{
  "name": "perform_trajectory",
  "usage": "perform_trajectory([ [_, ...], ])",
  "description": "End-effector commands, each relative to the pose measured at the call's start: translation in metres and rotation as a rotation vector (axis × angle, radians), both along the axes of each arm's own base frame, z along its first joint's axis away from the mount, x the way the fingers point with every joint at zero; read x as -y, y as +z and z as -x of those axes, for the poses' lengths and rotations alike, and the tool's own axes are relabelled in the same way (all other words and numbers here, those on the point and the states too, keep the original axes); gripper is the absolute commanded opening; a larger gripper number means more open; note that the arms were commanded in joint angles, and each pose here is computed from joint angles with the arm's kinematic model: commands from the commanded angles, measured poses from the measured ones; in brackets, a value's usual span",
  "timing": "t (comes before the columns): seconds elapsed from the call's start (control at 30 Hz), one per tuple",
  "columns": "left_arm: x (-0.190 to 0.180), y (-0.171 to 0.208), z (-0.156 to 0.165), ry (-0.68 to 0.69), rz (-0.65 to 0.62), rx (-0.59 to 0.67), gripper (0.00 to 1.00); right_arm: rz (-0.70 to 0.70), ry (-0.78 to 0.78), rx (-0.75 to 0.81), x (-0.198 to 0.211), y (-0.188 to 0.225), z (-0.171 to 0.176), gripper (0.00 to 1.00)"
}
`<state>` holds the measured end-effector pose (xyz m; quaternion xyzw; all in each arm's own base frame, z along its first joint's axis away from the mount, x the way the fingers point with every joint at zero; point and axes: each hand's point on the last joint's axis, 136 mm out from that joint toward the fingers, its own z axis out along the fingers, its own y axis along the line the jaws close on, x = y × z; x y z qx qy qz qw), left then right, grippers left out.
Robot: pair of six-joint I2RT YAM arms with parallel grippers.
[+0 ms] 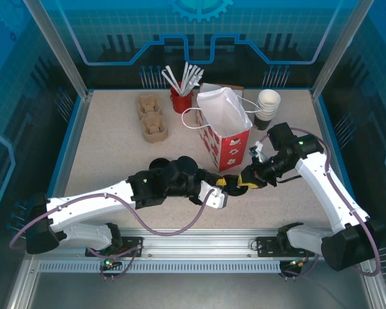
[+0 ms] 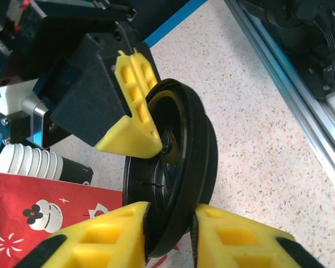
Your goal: Pack the takeout coffee
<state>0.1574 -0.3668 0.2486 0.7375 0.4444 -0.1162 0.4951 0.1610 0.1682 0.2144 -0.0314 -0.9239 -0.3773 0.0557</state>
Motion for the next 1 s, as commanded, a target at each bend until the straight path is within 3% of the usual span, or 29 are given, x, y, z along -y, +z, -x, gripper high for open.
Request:
perform_trajectory([
  [0.0,0.015,0.026,0.003,-0.048,0.050,0.092,0.22,-0.093,0.024,-0.028,-0.011,0.010,0.004,0.00],
  [0.13,0.014,0.035,0.003,-0.037,0.078,0.094,0.15,-0.092,0.023,-0.022,-0.010,0.010,0.004,0.00],
  [0.27,0.012,0.039,0.004,-0.013,0.106,0.055,0.11,-0.077,0.004,0.011,-0.007,0.013,0.001,0.13],
  [0.33,0.010,0.041,0.004,0.004,0.120,0.025,0.10,-0.071,-0.020,0.041,-0.004,0.016,-0.003,0.26],
  [0.57,-0.002,0.046,0.003,0.082,0.193,-0.106,0.10,-0.021,-0.142,0.213,0.021,0.038,-0.019,0.42],
  [0.73,-0.022,0.049,-0.009,0.210,0.247,-0.298,0.10,0.019,-0.232,0.402,0.044,0.066,-0.026,0.54],
  [0.97,-0.056,0.036,-0.029,0.383,0.328,-0.666,0.09,-0.071,-0.231,0.595,0.038,0.085,-0.029,0.51],
])
